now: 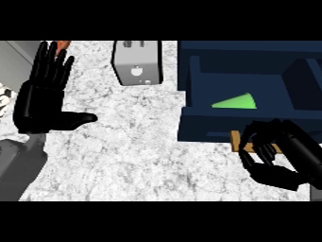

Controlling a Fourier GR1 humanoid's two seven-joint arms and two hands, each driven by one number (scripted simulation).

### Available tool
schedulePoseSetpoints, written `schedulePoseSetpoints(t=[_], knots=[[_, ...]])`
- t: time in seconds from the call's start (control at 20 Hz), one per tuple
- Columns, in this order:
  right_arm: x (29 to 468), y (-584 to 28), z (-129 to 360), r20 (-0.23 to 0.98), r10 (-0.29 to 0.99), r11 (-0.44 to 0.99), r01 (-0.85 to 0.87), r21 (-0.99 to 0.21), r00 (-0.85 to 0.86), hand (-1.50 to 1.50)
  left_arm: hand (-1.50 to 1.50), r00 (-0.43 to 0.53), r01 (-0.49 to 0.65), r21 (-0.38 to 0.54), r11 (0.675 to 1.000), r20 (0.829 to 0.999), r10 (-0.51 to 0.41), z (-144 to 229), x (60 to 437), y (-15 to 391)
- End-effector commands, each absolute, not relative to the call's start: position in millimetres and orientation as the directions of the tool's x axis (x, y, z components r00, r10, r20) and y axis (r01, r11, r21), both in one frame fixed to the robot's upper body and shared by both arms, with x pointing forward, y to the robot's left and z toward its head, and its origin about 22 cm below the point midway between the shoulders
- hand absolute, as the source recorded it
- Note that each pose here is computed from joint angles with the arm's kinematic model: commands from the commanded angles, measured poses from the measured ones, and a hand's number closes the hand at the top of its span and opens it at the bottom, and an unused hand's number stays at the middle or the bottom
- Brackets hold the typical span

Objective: Pick up the cup, place it into the drawer and close the drawer

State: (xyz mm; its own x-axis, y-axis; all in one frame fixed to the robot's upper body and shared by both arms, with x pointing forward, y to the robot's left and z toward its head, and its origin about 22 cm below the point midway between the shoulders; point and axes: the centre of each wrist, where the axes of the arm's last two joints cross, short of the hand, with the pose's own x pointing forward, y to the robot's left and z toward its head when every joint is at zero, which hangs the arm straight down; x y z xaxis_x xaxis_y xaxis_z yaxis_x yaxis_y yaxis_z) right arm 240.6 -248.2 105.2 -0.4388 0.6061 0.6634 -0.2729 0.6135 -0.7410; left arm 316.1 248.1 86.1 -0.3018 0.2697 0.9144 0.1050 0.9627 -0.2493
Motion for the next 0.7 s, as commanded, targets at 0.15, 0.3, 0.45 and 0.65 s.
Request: schedulePoseSetpoints(t=[0.15, 0.3, 0.45, 0.65], knots=[[273, -225, 54, 0.527, 0.719, 0.469, -0.244, -0.849, -0.454, 1.5, -1.5, -0.313, 0.085, -0.243, 0.966, 0.914, 0.257, 80, 288, 294], [281, -234, 27, 0.52, 0.728, 0.455, -0.252, -0.854, -0.447, -1.5, -1.5, -0.316, 0.074, -0.245, 0.967, 0.913, 0.256, 56, 281, 316], [302, -204, 21, 0.483, 0.77, 0.399, -0.276, -0.874, -0.417, -1.5, -1.5, -0.291, 0.088, -0.251, 0.964, 0.919, 0.266, 72, 275, 319], [326, -213, -2, 0.46, 0.795, 0.363, -0.298, -0.883, -0.395, -1.5, -1.5, -0.302, 0.105, -0.255, 0.961, 0.913, 0.275, 56, 257, 336]])
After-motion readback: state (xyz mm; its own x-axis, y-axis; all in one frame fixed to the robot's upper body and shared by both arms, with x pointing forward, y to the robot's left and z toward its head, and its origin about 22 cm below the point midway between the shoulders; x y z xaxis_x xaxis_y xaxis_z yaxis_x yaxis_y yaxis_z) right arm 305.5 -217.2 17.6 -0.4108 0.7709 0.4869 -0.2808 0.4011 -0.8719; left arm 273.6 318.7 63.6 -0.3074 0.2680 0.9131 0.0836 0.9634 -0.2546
